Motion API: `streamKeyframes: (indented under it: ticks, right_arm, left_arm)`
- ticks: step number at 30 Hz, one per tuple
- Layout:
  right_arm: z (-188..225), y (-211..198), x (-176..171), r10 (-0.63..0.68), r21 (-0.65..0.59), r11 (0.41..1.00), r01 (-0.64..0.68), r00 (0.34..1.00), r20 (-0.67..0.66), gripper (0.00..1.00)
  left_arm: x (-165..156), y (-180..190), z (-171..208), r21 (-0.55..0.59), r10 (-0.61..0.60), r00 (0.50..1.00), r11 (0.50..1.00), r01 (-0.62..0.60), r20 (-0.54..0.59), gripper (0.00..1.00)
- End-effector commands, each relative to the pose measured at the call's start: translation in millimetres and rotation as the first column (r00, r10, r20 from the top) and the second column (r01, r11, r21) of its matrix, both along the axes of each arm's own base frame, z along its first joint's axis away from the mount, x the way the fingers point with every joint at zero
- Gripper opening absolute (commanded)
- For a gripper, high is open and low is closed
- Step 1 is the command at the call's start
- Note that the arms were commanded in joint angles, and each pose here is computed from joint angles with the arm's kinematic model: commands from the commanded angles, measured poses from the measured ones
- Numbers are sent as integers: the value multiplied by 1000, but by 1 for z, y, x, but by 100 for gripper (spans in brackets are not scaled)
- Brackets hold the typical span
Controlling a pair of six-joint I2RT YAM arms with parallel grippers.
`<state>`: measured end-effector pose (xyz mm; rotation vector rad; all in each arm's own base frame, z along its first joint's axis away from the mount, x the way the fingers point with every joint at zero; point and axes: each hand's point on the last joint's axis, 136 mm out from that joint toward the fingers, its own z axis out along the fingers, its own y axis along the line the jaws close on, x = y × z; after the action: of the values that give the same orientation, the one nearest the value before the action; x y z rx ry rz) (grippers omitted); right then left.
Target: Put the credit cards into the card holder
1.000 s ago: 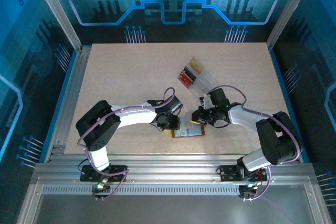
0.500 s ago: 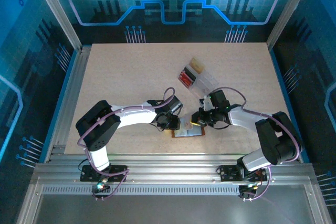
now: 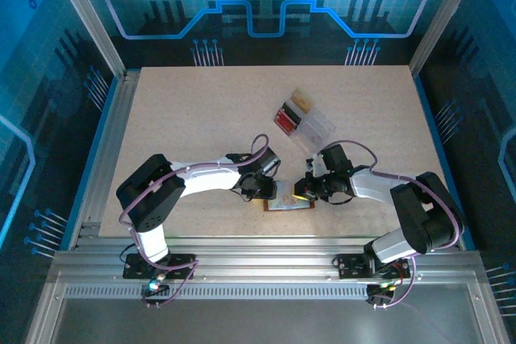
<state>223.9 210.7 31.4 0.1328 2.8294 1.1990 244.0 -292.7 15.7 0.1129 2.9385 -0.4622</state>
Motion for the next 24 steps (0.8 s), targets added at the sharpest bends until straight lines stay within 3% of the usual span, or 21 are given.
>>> streamKeyframes:
  ticks: [1, 24]
  right_arm:
    - [-17, -6, -23, 8, -46, 999, -12, 997, -74, 0]
    - [-29, 9, -16, 119, -99, 987, -129, 988, -101, 0]
  left_arm:
    - [-22, 21, -34, 92, 10, 996, 996, -1, -92, 37]
    - [-23, 18, -33, 79, 5, 996, 997, 2, -89, 37]
